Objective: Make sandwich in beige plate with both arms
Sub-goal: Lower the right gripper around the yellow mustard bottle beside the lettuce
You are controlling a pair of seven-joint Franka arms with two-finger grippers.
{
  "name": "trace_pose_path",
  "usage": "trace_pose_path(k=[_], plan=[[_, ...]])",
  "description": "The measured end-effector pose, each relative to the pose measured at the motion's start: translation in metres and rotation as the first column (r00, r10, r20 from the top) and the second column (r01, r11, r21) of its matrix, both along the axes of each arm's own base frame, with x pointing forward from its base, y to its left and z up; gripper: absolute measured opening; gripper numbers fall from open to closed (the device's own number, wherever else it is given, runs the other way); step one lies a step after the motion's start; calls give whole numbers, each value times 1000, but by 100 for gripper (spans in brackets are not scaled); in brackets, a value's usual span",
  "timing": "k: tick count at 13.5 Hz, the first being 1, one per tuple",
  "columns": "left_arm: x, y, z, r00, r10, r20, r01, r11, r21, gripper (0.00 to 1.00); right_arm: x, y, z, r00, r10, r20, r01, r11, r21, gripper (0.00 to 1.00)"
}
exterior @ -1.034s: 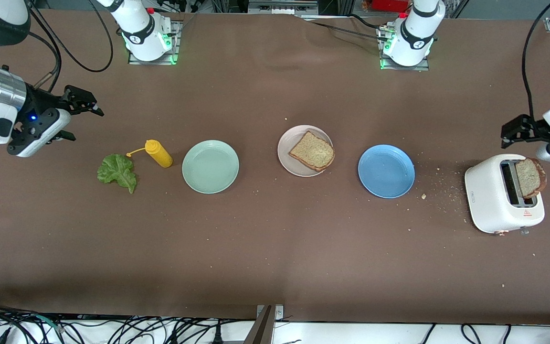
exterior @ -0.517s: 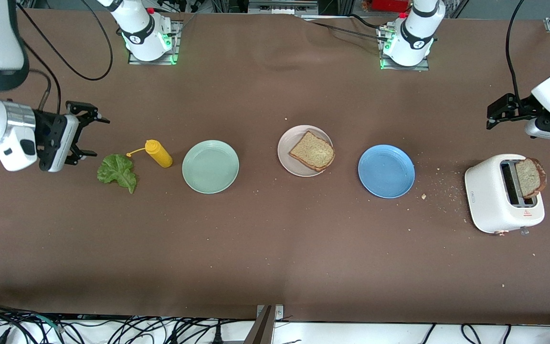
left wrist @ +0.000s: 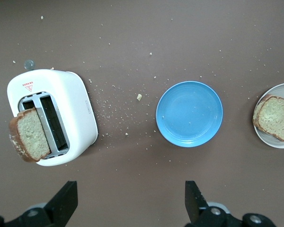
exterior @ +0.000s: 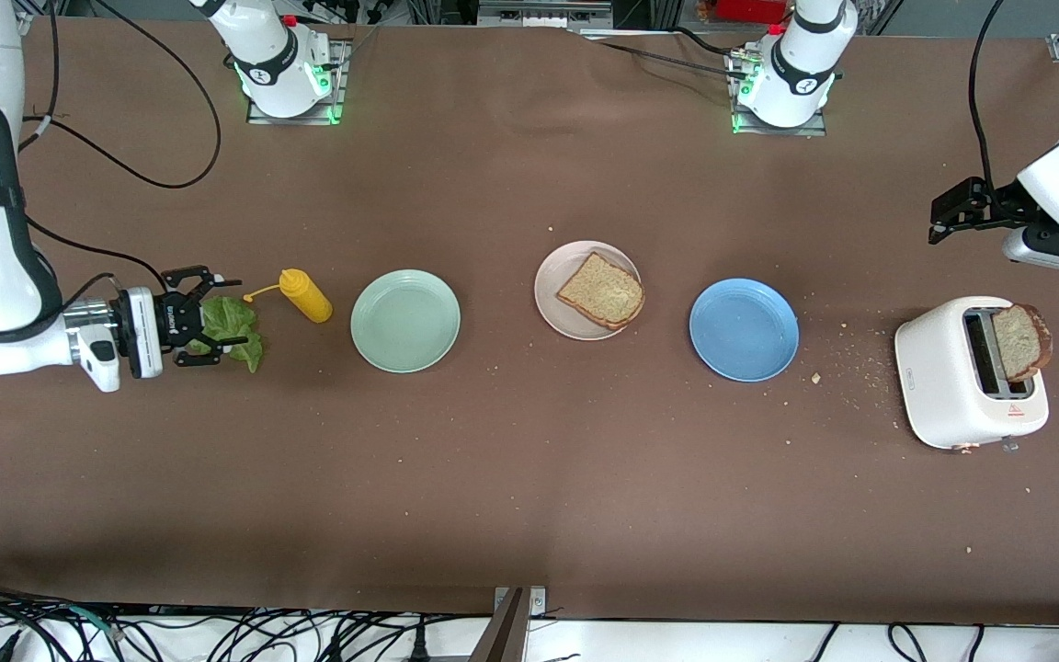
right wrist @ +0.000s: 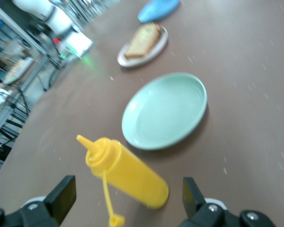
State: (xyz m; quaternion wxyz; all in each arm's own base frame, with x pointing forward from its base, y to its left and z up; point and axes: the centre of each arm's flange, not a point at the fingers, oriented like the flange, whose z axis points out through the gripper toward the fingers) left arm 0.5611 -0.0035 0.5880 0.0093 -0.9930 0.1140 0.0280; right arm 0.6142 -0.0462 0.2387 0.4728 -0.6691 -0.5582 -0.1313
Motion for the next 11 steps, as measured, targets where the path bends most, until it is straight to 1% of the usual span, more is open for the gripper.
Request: trace_pose_path(k=[1,4,9,11], plan=[[0,1,0,1000,1,0,-1,1000,0,100,-2,2,-12,1000,14,13,-14,999,43,100],[0,1,1,1000,2,2,-2,1000,0,100,-8,-2,-41,996,60,65,-68,991,119,100],[0,2,1,1000,3,1,-3,1000,0,100,-14,-22,-68,985,87,150,-115,976,188,100],[0,2,1,1000,3,2,-3,1000,0,100,-18,-26,-80,978,109,180,-150,961,234,100]])
